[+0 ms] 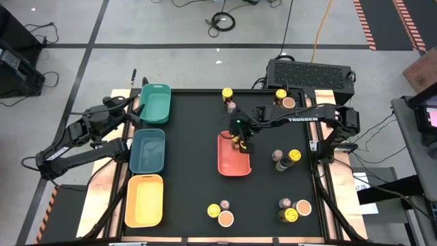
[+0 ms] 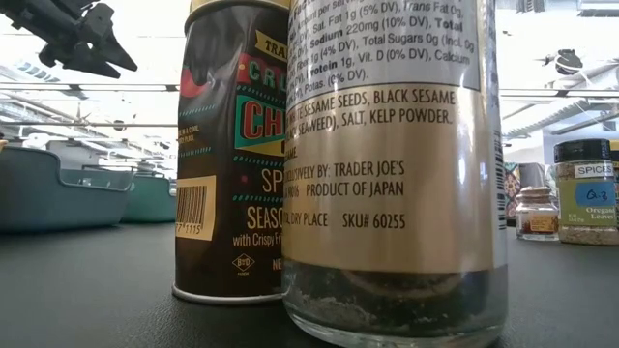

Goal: Sort spices by type
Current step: Put the yellow seasoning can in the orange bin

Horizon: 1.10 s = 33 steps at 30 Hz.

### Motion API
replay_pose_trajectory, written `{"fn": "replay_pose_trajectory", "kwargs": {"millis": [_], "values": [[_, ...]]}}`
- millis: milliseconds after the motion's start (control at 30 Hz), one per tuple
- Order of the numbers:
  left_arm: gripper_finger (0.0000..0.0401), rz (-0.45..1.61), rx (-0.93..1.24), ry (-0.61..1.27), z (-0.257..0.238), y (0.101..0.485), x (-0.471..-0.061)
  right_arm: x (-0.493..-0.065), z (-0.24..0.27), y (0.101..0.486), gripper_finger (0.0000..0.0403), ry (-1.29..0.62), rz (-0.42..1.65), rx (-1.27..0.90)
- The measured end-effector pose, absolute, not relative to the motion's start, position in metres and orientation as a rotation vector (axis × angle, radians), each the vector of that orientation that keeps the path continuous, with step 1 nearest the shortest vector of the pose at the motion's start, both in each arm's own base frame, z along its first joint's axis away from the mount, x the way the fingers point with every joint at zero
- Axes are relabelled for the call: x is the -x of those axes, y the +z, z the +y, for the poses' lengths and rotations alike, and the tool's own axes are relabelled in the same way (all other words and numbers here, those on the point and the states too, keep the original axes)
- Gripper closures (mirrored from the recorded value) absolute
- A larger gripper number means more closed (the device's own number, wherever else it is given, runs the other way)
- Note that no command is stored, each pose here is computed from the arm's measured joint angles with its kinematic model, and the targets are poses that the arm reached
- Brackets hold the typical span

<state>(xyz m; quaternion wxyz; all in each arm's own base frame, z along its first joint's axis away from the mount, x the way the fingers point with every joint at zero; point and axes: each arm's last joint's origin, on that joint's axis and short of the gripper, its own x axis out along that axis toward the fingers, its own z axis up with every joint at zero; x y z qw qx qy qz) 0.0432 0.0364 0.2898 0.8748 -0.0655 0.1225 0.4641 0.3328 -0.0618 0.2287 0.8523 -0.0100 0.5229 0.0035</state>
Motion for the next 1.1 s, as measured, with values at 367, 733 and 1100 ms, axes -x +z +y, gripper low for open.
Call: {"fn": "replay_pose_trajectory", "kwargs": {"millis": [367, 733, 1100], "values": [[0.0115, 0.256, 0.135, 0.969, 0.036, 0.290, -0.043, -0.331, -0.066, 0.219, 0.0177, -0.019, 1.062, 0.009], [0.0115, 0.256, 0.135, 0.969, 0.036, 0.290, -0.043, -0.321, -0.065, 0.228, 0.0177, -0.054, 1.088, 0.017], [0.0115, 0.256, 0.135, 0.969, 0.036, 0.290, -0.043, -0.321, -0.065, 0.228, 0.0153, -0.049, 1.088, 0.015]]}}
